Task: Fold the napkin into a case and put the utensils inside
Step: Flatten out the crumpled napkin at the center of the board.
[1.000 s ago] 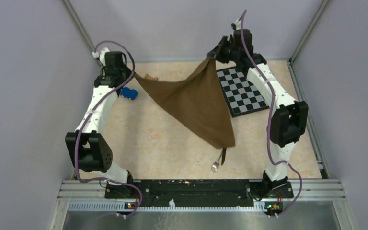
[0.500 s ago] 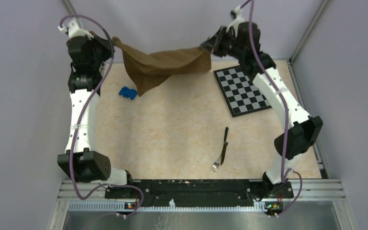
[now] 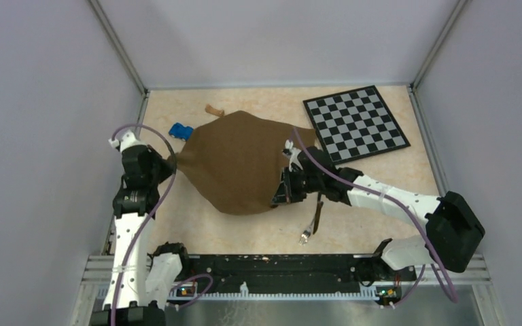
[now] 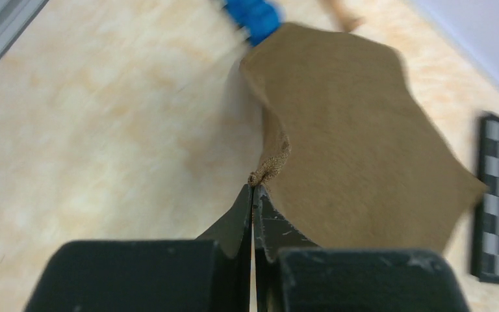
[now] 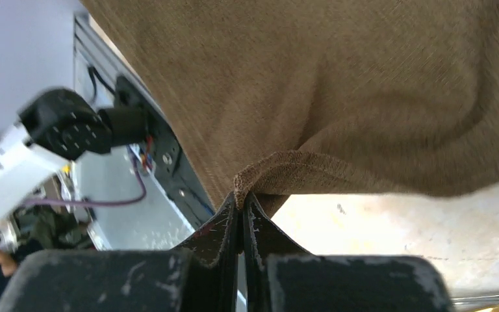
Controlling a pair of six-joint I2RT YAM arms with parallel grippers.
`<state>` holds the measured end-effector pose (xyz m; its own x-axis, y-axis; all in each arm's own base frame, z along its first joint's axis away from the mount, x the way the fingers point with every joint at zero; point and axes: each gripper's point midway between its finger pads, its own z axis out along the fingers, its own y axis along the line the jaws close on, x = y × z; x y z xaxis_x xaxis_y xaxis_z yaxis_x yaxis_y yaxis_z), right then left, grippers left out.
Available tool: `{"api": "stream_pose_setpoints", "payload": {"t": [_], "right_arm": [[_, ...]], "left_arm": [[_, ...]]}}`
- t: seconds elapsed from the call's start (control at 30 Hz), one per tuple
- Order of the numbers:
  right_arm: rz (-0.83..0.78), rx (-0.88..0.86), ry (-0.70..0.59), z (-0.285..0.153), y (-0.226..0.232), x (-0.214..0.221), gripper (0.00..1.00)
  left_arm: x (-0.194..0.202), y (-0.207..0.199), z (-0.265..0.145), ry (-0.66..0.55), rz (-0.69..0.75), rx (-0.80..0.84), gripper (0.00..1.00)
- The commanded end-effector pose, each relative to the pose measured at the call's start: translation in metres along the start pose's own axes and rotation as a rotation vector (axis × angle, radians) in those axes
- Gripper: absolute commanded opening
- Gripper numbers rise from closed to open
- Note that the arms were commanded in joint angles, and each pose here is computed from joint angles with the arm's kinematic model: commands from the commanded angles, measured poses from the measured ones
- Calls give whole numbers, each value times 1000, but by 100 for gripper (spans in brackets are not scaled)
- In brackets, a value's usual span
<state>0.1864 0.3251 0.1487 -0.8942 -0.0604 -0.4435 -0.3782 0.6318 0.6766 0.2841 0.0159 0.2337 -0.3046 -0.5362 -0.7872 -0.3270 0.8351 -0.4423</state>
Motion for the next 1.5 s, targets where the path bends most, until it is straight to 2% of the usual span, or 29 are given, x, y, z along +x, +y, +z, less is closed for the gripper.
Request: {"api": "stream_pose_setpoints", "payload": {"t": [0.0,0.07,0.1,0.13,0.17,0.2,0.27,0.33,0.37,0.4,0.5,0.57,0.67,0.8,1.0,1.1,1.27,1.47], "right_arm": [[-44,-62,60,9,7,32,0],[-45,-44,108,13,-6,48,0],[-50,-28,121,14,-11,53,0],[-60,-20,133,13,-15,56,0],[-82,-19,144,10,-16,58,2],[-98,-16,142,8,-15,57,10],[-155,32,98,-2,-18,46,33],[-217,113,29,-11,-25,28,56],[-245,161,-9,-15,-30,16,65],[-259,209,-39,-19,-36,5,69],[-233,244,-115,-23,-47,-30,74],[-196,201,-161,-16,-51,-55,75],[-170,164,-190,5,-53,-88,75],[-155,138,-151,41,-59,-103,74],[-117,120,-103,65,-70,-99,71],[-117,108,-90,69,-72,-97,70],[-106,120,-75,74,-82,-92,69],[-88,115,-67,78,-88,-92,66]], "left_arm": [[40,70,5,70,-90,-350,1],[46,84,0,77,-153,-451,2],[47,88,-3,74,-193,-488,10],[45,91,-6,65,-207,-515,23],[42,95,-12,49,-212,-543,42],[34,96,-16,19,-214,-555,48],[15,89,-20,-49,-196,-514,69],[-1,63,-12,-97,-128,-344,87],[-4,45,-6,-103,-98,-232,95],[-4,25,0,-102,-83,-113,98],[7,-46,15,1,-71,280,99],[14,-70,34,87,-88,392,99],[24,-87,92,206,-37,402,99],[33,-102,171,307,174,368,99],[42,-113,267,360,290,404,99],[48,-116,299,371,358,411,99],[73,-134,318,454,393,520,99],[110,-153,297,530,379,590,99]]}}
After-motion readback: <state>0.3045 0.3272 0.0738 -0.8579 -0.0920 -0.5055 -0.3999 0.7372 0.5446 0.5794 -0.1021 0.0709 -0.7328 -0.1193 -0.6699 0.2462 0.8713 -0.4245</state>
